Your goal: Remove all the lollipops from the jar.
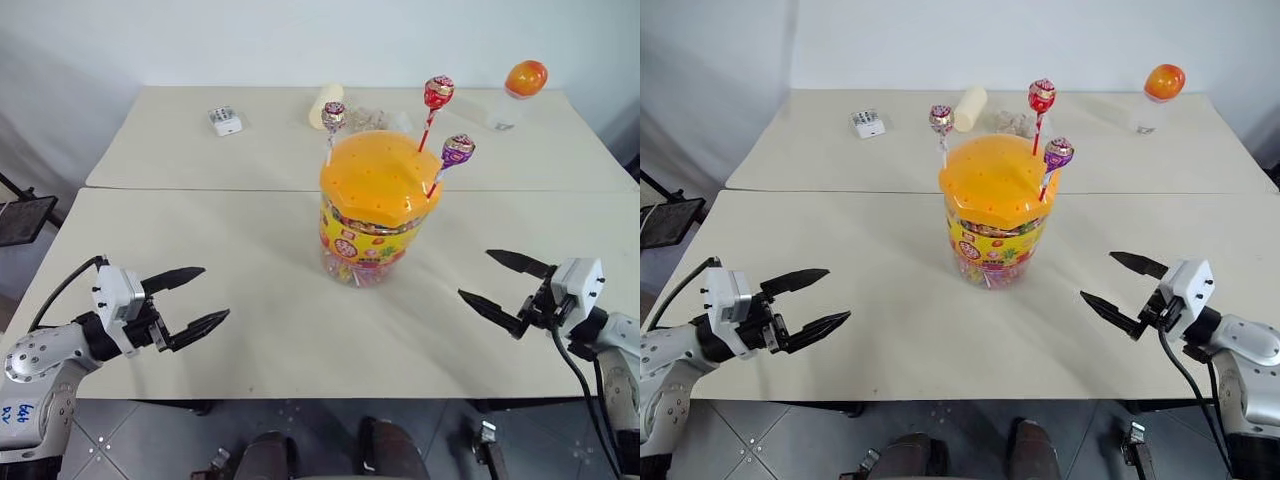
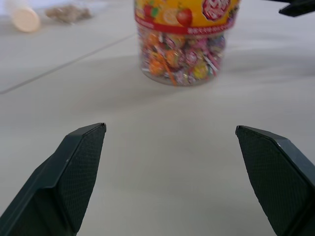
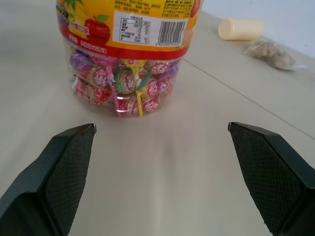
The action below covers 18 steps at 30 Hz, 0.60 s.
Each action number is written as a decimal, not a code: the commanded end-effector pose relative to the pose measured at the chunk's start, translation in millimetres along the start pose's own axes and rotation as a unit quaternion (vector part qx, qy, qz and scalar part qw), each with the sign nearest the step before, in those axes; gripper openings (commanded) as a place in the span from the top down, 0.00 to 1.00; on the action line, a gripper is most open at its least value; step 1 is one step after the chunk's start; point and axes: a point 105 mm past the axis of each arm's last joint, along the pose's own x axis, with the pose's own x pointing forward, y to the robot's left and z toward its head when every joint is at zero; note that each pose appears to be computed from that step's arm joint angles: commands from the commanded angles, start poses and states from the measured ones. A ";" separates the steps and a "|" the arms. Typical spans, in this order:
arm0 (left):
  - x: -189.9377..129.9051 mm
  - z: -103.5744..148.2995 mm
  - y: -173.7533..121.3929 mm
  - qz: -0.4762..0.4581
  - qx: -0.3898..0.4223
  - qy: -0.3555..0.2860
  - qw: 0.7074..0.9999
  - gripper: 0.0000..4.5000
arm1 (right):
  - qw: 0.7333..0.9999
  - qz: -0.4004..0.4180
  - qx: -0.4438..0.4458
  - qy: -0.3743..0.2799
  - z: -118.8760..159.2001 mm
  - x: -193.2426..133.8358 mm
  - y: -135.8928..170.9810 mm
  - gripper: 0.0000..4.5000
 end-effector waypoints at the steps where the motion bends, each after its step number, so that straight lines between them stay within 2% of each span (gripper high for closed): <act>1: -1.9 -3.4 -5.1 -0.040 0.007 0.014 0.999 0.00 | 0.999 -0.023 -0.006 -0.049 25.3 -7.0 -5.4 0.00; 3: -1.1 3.8 2.2 -0.032 -0.018 -0.009 0.999 0.00 | 0.998 -0.022 0.006 -0.066 37.4 -10.1 -2.3 0.00; 5: 4.6 30.5 10.3 -0.066 -0.063 -0.074 0.993 0.00 | 0.994 -0.033 0.004 -0.108 67.9 -19.9 2.1 0.00; 8: 13.3 55.4 22.2 -0.094 -0.091 -0.127 0.983 0.00 | 0.991 -0.040 0.008 -0.127 92.2 -26.3 10.3 0.00; 12: 45.7 108.1 37.8 -0.160 -0.072 -0.198 0.964 0.00 | 0.985 -0.065 -0.027 -0.158 132.1 -33.2 31.0 0.00; 14: 58.9 127.2 44.7 -0.180 -0.069 -0.222 0.956 0.00 | 0.975 -0.078 -0.035 -0.206 151.7 -37.7 39.7 0.00; 18: 105.0 154.7 42.1 -0.242 -0.054 -0.242 0.938 0.00 | 0.970 -0.073 -0.008 -0.230 164.2 -34.5 58.1 0.00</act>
